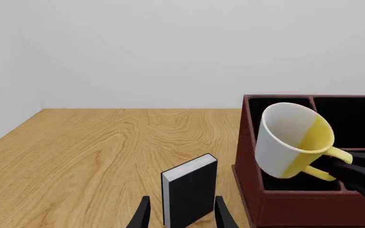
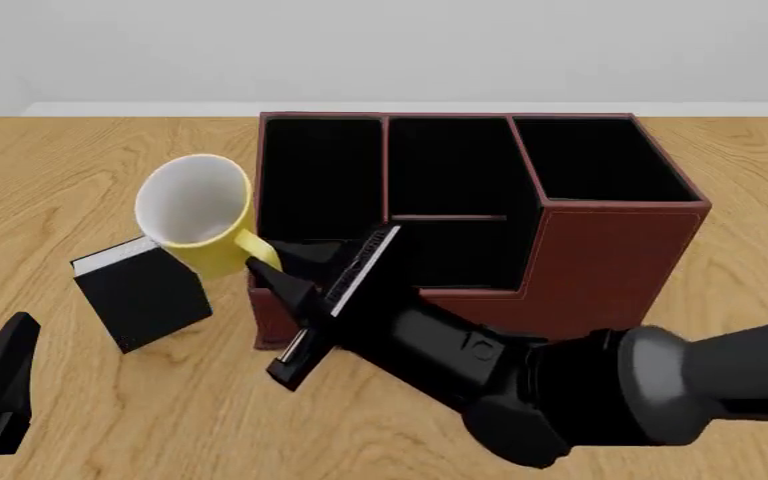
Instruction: Pick up the yellow and white mug and place it to the right of the caddy.
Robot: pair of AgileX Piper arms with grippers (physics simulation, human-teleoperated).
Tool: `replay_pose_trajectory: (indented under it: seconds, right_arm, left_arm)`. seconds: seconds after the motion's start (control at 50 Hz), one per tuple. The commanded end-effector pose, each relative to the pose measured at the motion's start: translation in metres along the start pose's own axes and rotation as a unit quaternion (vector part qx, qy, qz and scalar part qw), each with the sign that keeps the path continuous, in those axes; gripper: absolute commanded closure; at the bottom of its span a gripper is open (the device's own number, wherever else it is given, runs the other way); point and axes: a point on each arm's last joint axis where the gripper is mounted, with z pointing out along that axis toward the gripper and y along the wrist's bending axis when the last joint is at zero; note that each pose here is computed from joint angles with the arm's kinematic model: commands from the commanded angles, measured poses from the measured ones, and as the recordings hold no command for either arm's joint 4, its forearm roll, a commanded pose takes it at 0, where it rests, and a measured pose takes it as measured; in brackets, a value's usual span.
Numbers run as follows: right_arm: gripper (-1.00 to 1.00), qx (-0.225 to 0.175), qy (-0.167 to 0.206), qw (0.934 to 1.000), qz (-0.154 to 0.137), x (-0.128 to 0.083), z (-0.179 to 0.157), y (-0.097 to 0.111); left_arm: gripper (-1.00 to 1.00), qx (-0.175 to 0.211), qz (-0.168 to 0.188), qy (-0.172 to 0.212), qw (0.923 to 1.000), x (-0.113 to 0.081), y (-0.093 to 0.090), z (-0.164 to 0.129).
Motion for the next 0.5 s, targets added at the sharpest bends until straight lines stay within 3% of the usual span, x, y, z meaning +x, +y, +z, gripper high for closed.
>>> replay_pose_trajectory:
  seconds: [0.02, 0.5]
  right_arm:
    - [1.0, 0.014, -0.017, 0.9997, -0.01, -0.017, -0.016, -0.01]
    - [1.0, 0.044, -0.035, 0.9982, -0.022, -0.041, -0.054, -0.029]
  left_arm:
    - [-1.0, 0.0, 0.0, 0.0, 1.0, 0.0, 0.0, 0.0]
    - [-1.0, 0.0, 0.0, 0.0, 1.0, 0.0, 0.0, 0.0]
